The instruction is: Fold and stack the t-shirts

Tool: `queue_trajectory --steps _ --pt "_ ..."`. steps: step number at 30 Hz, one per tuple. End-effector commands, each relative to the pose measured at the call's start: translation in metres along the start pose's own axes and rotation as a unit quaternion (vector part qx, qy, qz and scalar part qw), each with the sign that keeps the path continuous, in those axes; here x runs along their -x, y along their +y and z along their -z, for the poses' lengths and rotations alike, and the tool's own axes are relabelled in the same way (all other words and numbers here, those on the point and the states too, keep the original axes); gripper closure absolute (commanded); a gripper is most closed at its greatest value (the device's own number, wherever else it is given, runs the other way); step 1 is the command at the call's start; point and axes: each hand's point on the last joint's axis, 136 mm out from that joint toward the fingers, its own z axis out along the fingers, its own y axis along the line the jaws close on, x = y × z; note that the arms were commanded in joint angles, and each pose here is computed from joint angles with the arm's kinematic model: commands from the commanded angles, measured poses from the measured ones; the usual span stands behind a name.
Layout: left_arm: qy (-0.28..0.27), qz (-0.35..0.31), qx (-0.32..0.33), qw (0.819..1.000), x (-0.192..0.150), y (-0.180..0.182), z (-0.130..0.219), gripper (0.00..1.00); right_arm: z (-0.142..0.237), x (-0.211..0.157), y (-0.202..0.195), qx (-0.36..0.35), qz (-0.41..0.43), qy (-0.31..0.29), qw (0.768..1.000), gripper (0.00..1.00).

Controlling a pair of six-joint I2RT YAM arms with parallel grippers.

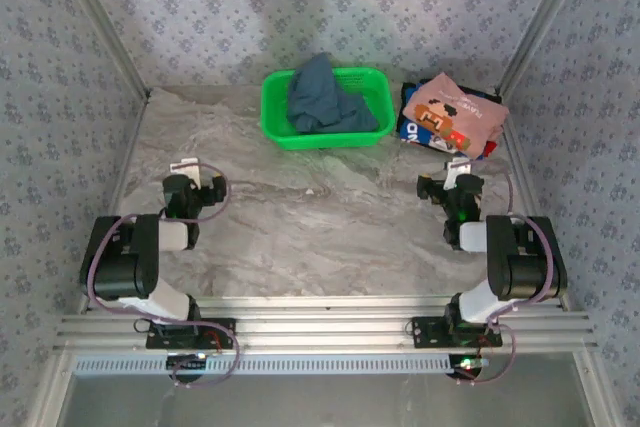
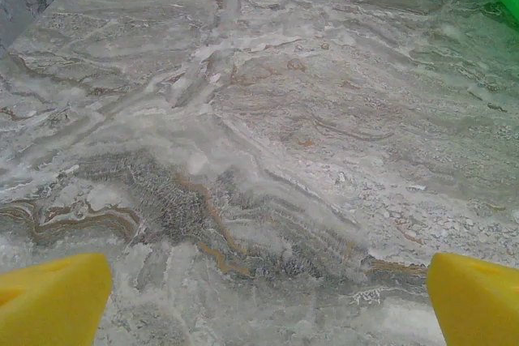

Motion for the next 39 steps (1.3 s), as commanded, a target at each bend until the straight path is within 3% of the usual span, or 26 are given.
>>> queue_trajectory --steps 1,25,27,29,35,39 --pt "-0.019 -0.003 0.006 1.0 0.015 0.001 -0.001 0.0 -0.002 0.009 0.0 -0.002 0.008 -0.01 1.0 0.0" --pt "-0.017 -0.003 0.006 1.0 0.014 0.002 -0.001 0.0 0.0 0.012 -0.001 -0.002 0.005 -0.014 1.0 0.0" --pt "-0.029 -0.02 -0.026 0.999 0.025 -0.011 0.004 0.0 0.008 0.021 0.0 -0.016 0.016 -0.005 1.0 0.0" --pt "-0.013 -0.031 -0.01 0.999 0.045 -0.015 0.022 0.0 0.025 0.033 0.0 -0.025 -0.004 0.021 0.999 0.0" --pt "0.004 0.078 -0.013 0.997 0.109 -0.032 0.079 0.0 0.087 0.052 0.033 0.031 -0.064 0.079 0.994 0.0" --pt "0.074 0.151 -0.051 0.984 0.124 -0.056 0.074 0.0 0.105 0.064 0.06 0.089 -0.108 0.123 0.983 0.0"
